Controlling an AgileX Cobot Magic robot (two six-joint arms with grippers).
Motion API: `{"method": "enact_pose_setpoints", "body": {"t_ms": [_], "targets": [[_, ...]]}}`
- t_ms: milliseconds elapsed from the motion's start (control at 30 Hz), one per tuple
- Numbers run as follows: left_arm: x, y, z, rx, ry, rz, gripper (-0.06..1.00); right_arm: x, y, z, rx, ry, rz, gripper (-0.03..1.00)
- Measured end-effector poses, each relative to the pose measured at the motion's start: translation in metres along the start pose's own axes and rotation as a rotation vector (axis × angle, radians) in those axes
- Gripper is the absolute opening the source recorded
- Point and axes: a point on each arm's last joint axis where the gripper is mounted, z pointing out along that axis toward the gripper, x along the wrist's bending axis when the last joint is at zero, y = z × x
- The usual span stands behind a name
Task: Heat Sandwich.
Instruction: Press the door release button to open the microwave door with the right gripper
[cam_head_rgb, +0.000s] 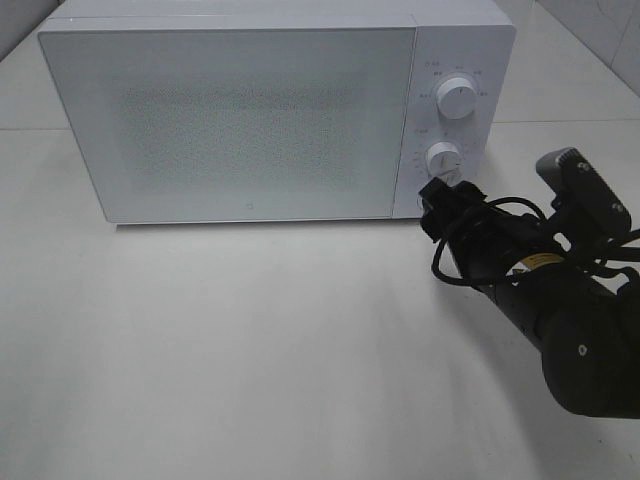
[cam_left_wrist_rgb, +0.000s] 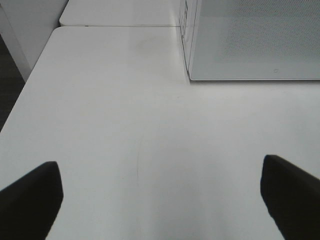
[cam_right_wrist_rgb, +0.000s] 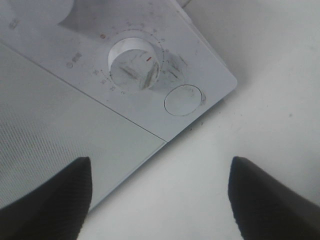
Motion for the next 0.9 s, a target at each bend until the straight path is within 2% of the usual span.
{"method": "enact_pose_setpoints", "body": {"t_ms": [33,67,100,133,200,233,333,400,500,533,600,633,667,700,733,767,833,900], "targets": [[0.0,0.0,0.0,0.0,0.0,0.0,0.99,0.0,0.0,0.0,0.0,0.0,0.074,0.74],[0.0,0.0,0.0,0.0,0.0,0.0,0.99,0.0,0.0,0.0,0.0,0.0,0.205,0.73],[0.0,0.0,0.0,0.0,0.0,0.0,0.99,0.0,0.0,0.0,0.0,0.0,0.276,0.72],[0.0,0.0,0.0,0.0,0.0,0.0,0.99,0.0,0.0,0.0,0.0,0.0,0.276,0.72],[0.0,0.0,0.0,0.0,0.0,0.0,0.99,0.0,0.0,0.0,0.0,0.0,0.407,0.7],[0.0,0.0,0.0,0.0,0.0,0.0,0.99,0.0,0.0,0.0,0.0,0.0,0.514,0.68],[0.0,0.0,0.0,0.0,0.0,0.0,0.99,0.0,0.0,0.0,0.0,0.0,0.607,0.65],[0.0,0.0,0.0,0.0,0.0,0.0,0.99,0.0,0.0,0.0,0.0,0.0,0.712,0.59],[0.0,0.0,0.0,0.0,0.0,0.0,0.99,0.0,0.0,0.0,0.0,0.0,0.751,0.53],[0.0,0.0,0.0,0.0,0.0,0.0,0.99,0.0,0.0,0.0,0.0,0.0,0.768,0.44],[0.0,0.0,0.0,0.0,0.0,0.0,0.99,0.0,0.0,0.0,0.0,0.0,0.771,0.34],[0.0,0.0,0.0,0.0,0.0,0.0,0.99,0.0,0.0,0.0,0.0,0.0,0.771,0.34],[0.0,0.0,0.0,0.0,0.0,0.0,0.99,0.0,0.0,0.0,0.0,0.0,0.772,0.3],[0.0,0.0,0.0,0.0,0.0,0.0,0.99,0.0,0.0,0.0,0.0,0.0,0.774,0.17],[0.0,0.0,0.0,0.0,0.0,0.0,0.99,0.0,0.0,0.0,0.0,0.0,0.775,0.12],[0.0,0.0,0.0,0.0,0.0,0.0,0.99,0.0,0.0,0.0,0.0,0.0,0.775,0.12],[0.0,0.0,0.0,0.0,0.0,0.0,0.99,0.0,0.0,0.0,0.0,0.0,0.779,0.03],[0.0,0.0,0.0,0.0,0.0,0.0,0.99,0.0,0.0,0.0,0.0,0.0,0.794,0.02]]}}
